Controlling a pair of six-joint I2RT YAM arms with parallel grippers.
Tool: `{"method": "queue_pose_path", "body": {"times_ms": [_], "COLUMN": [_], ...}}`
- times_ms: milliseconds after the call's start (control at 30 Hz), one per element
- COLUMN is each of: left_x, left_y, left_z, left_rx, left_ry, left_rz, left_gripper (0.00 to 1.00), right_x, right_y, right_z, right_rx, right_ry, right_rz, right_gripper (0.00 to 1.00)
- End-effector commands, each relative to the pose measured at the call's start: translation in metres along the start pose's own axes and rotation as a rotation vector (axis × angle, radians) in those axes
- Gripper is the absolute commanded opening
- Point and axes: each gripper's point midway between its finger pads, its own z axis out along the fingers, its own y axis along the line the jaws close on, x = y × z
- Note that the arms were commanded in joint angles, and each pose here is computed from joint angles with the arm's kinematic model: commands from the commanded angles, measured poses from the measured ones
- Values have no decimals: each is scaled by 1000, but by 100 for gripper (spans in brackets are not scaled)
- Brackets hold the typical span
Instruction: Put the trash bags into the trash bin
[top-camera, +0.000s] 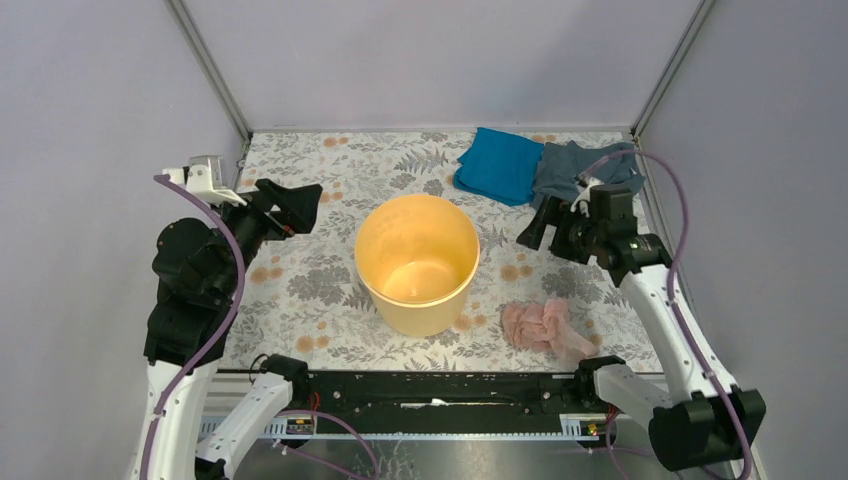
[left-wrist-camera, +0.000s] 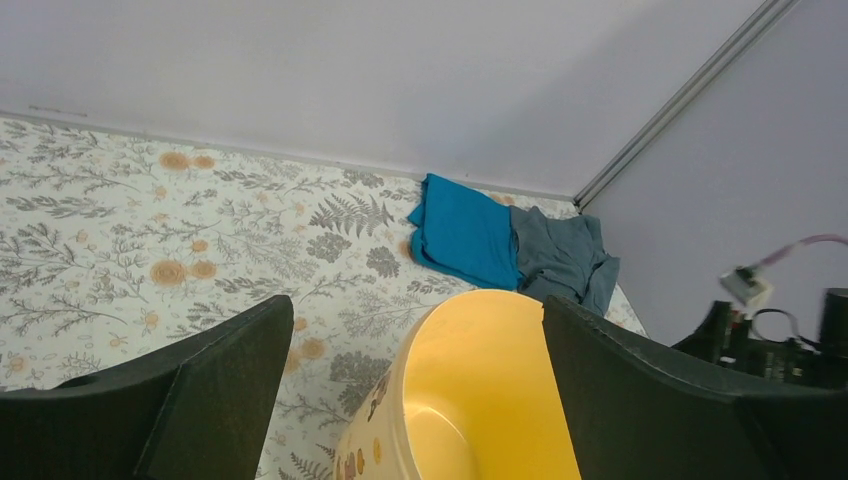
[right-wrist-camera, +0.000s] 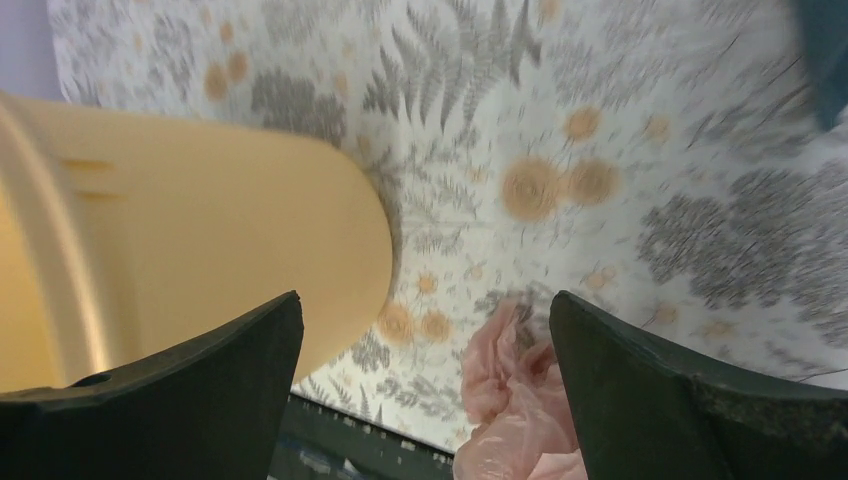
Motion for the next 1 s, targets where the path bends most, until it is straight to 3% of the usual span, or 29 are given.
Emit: {"method": "queue_pose_path", "body": {"times_ms": [0,567,733,967], "left_x": [-4,-3,-4,-24], "left_y": [-5,-2,-6,-18], "left_z": [0,-3,-2,-3], "left_rx": [29,18,36,73], "left_ry": [-17,-11,-4,-34], "left_rz": [17,36,33,80], "left_gripper": [99,99,99,99], "right_x": [39,113,143,175], "right_y": [20,75,117,219], "right_z": [22,82,98,125], "right_rx": [-126,-219,-299,-481], "right_ry": [179,380,437,506], "right_rz": [42,8,1,-45], "right_gripper": [100,100,100,100]}}
